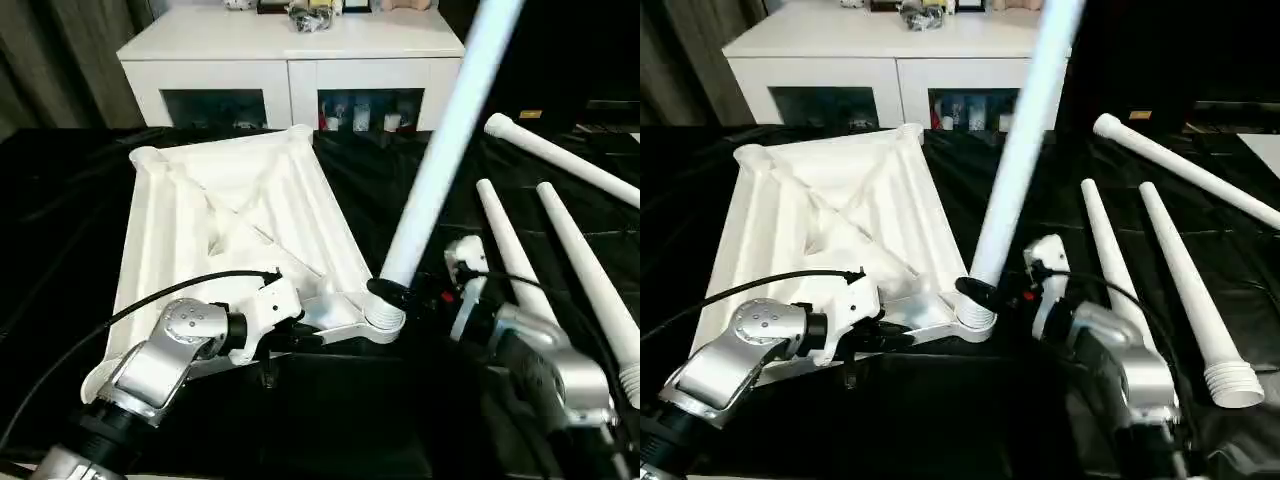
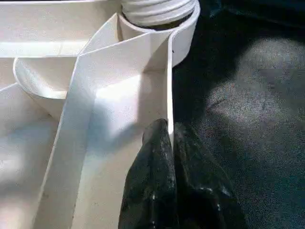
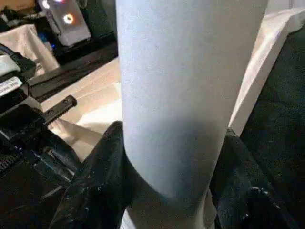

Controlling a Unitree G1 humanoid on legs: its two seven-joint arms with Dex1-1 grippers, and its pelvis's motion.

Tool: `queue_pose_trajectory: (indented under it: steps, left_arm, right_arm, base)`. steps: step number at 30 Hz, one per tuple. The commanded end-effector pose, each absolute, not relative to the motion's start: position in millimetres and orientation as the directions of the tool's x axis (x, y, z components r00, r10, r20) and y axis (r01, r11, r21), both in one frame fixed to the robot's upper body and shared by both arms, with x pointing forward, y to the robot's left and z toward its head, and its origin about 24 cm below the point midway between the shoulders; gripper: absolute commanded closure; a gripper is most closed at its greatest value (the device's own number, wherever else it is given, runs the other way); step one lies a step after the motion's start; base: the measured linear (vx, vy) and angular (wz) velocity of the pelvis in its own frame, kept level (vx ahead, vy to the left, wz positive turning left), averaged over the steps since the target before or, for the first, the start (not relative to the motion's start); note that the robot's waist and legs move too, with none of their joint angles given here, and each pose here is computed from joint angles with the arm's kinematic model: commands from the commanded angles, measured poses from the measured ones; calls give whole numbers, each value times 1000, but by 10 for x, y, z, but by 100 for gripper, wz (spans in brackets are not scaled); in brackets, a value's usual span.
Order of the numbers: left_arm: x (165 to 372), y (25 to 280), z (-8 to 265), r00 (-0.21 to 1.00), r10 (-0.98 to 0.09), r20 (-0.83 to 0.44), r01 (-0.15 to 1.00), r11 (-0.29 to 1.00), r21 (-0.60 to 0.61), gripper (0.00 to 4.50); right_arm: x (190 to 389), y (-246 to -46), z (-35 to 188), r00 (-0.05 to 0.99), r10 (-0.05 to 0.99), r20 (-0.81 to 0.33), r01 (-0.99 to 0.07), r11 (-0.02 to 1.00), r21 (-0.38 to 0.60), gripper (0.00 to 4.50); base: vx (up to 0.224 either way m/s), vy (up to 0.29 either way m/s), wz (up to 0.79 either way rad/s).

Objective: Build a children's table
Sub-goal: Insert table leg to table base

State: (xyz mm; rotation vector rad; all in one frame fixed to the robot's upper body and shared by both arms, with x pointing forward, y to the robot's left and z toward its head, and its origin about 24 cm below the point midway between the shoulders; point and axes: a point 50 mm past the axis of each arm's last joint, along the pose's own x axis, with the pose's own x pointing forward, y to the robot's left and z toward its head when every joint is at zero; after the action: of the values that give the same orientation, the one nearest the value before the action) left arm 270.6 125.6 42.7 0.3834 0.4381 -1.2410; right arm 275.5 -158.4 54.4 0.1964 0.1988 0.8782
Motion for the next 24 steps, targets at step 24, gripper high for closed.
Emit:
queue_pose_trajectory:
  steps: [24]
  left_arm:
    - [2818, 1289, 563, 311, -820, -480, 949, 298, 106, 450]
  right_arm:
    - [2635, -1480, 334, 465, 801, -376, -821, 549, 155, 262]
  base:
    - [0, 0, 0]
